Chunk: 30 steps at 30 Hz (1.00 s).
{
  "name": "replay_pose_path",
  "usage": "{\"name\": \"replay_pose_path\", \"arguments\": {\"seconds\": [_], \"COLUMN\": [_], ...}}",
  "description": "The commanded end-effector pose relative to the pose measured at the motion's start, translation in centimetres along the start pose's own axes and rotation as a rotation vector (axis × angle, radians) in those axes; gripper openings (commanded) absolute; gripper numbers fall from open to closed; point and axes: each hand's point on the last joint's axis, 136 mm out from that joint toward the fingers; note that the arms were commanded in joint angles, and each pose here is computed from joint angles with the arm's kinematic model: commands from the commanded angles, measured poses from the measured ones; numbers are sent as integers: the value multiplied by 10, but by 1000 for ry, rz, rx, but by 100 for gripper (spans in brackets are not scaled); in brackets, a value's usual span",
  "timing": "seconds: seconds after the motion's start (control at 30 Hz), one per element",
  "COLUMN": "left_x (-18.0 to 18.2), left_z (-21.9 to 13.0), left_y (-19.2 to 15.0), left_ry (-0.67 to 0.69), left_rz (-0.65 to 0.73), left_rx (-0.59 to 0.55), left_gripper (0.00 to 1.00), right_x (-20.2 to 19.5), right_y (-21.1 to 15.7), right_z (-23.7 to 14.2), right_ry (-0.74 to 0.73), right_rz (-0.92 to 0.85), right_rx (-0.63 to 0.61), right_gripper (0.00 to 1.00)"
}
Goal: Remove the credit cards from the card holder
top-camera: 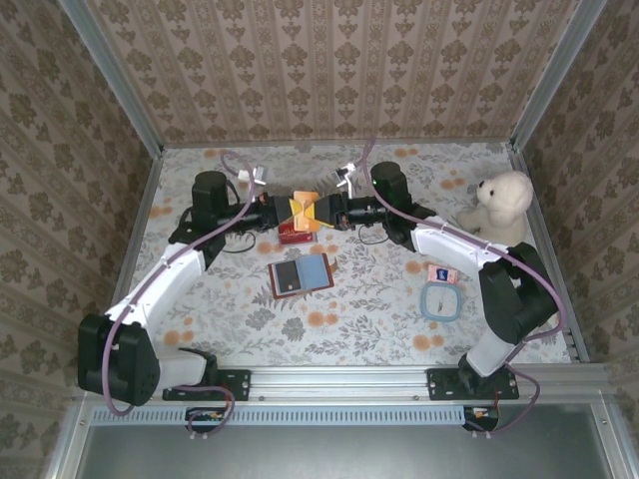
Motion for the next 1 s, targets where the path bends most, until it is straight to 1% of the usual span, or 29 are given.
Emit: {"name": "replay_pose_path", "arguments": {"seconds": [0.0, 0.07, 0.17, 0.27, 0.33, 0.37, 0.43, 0.53, 0.6, 0.7, 0.8, 0.87, 0.97], "left_x": [-3, 11, 38, 60, 65, 73, 83, 90, 98, 111, 125, 134, 143], "left_z": [-3, -6, -11, -10, -7, -6, -6, 0, 5, 11, 21, 29, 43], "left_y": [5, 4, 4, 13, 17, 20, 28, 39, 40, 38, 29, 32, 33], "left_ry": [40, 132, 284, 386, 403, 433, 479, 492, 505, 532, 549, 578, 558], "left_rz": [153, 216, 298, 388, 473, 504, 552, 660, 750, 874, 1014, 1059, 1115], "left_rx": [11, 21, 57, 88, 133, 149, 161, 156, 197, 293, 452, 509, 590], "left_gripper": [0, 0, 0, 0, 0, 0, 0, 0, 0, 0, 0, 0, 0], "right_x": [-16, -24, -45, -71, -89, -98, -115, -133, -146, -153, -164, -171, -178], "right_y": [2, 5, 8, 6, 3, 0, -5, -16, -21, -23, -26, -29, -31], "right_z": [-7, -18, -37, -56, -68, -73, -84, -92, -98, -102, -108, -110, -110], "right_ry": [-76, -116, -224, -338, -408, -442, -499, -556, -607, -621, -654, -679, -688], "right_rz": [14, 13, 7, 3, 9, 13, 23, 24, 35, 41, 62, 74, 90], "right_rx": [0, -18, -56, -84, -94, -96, -99, -73, -71, -90, -94, -92, -91], "right_gripper": [45, 60, 76, 86, 91, 94, 100, 100, 100, 100, 100, 100, 100]}}
Point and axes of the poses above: each hand's point on the last joint's axis, 136 mm out from that joint toward the fingers, its own z axis out along the fingers, its own x axis along the line the jaws close on, y = z × x, and after that the axes turned 2 degrees about z, right-handed
